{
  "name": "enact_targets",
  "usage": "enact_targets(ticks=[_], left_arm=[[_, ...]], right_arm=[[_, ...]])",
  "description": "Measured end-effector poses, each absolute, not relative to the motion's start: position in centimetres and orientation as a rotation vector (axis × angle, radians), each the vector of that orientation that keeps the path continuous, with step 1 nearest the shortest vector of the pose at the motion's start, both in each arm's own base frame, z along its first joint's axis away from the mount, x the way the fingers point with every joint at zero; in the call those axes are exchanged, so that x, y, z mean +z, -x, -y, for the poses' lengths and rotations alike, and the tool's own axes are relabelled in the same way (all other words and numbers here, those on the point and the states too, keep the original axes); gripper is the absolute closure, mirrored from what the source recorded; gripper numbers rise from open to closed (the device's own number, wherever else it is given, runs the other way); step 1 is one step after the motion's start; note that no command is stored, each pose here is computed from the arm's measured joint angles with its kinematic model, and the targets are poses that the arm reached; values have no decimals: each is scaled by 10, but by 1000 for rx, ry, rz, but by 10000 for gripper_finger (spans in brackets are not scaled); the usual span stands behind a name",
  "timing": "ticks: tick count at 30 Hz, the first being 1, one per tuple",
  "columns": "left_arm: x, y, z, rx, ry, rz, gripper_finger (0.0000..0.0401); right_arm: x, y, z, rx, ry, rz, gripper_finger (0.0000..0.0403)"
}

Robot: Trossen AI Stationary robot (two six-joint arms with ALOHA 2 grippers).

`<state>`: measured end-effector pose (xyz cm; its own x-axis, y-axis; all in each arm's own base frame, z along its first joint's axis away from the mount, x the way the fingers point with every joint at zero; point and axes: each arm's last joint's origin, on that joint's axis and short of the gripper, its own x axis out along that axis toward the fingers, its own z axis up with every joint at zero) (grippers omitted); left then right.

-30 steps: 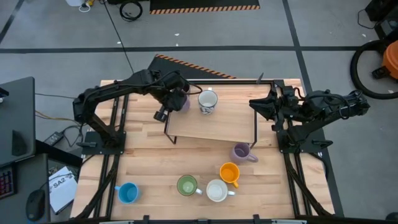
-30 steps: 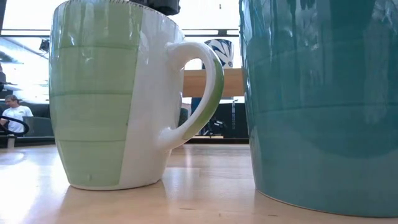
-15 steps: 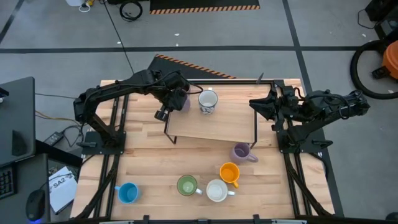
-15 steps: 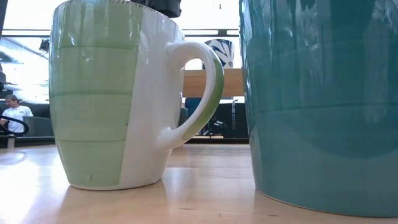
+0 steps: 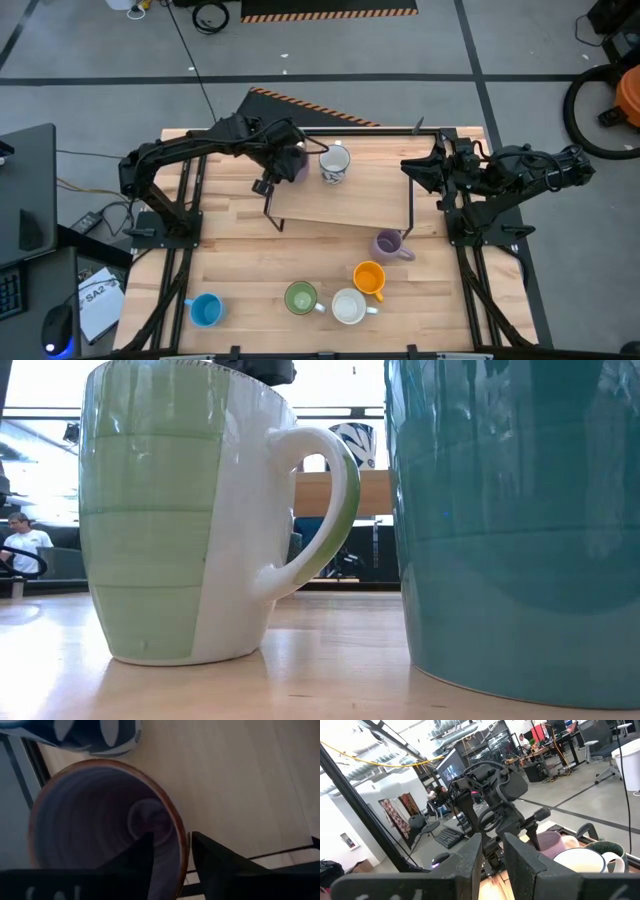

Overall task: Place coffee mugs
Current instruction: Put the violet patterned mug on the shelf, then put the green and brown mug on the shelf

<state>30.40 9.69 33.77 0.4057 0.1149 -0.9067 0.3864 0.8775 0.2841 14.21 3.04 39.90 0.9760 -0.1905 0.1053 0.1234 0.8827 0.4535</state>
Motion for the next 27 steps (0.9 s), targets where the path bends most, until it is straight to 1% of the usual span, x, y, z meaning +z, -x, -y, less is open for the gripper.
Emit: enact_targets(ticks=[3, 6, 12, 22, 27], left_arm=[[339, -304, -97, -170, -503, -1147, 238], [341, -303, -97, -157, -493, -1140, 230], [347, -299, -96, -119, -464, -1111, 229], [371, -282, -95, -21, -417, -1025, 229], [374, -278, -93, 0, -379, -1020, 229]], right_arm=[[399, -142, -30, -164, -461, 149, 317], [399, -142, -30, -164, -463, 149, 317], [399, -142, -30, -164, -464, 149, 317], [399, -142, -30, -165, -461, 147, 317], [399, -142, -30, -166, -451, 146, 317]])
